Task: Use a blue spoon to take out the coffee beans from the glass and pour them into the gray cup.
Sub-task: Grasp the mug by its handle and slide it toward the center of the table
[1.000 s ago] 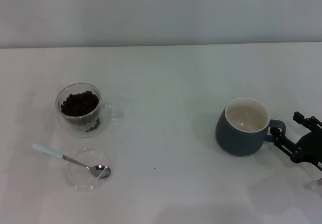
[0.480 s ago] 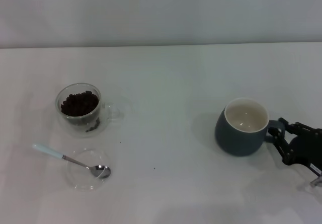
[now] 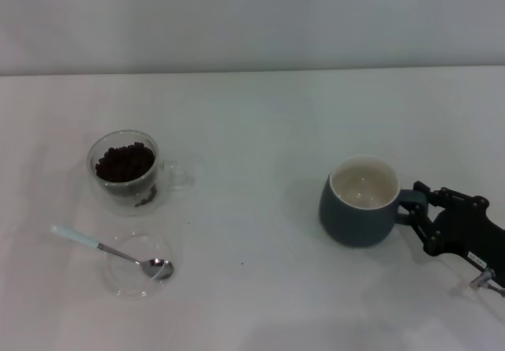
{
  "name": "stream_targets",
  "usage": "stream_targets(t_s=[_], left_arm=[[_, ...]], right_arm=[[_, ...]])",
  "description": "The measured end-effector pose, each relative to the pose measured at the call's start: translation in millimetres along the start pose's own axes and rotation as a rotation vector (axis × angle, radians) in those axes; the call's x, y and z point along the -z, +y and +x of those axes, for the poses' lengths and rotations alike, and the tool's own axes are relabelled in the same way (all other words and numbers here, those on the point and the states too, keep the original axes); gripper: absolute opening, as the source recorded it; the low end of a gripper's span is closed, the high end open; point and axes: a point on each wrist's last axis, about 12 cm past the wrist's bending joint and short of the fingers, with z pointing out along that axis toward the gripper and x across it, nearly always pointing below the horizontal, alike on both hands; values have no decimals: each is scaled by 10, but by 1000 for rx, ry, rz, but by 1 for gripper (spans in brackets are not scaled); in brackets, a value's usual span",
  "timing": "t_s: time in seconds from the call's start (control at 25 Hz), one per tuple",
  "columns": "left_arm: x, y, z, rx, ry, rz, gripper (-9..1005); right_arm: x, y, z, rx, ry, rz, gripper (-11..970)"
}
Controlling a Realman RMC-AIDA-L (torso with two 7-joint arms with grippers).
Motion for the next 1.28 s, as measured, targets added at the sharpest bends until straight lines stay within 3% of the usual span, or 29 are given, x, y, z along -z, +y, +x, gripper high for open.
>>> stream_targets(t_s=[0.48,1.12,1.28], left_arm=[[24,49,12,-10,13,-8,873],[31,114,8,-17,15,-8,873],[23,118,6,-19,15,0,872]], right_arm=[[-116,122,-29,3,14,-104,220],[-302,431,-93,-2,28,-302,208],[-317,453,-88,3,37,-311,251]])
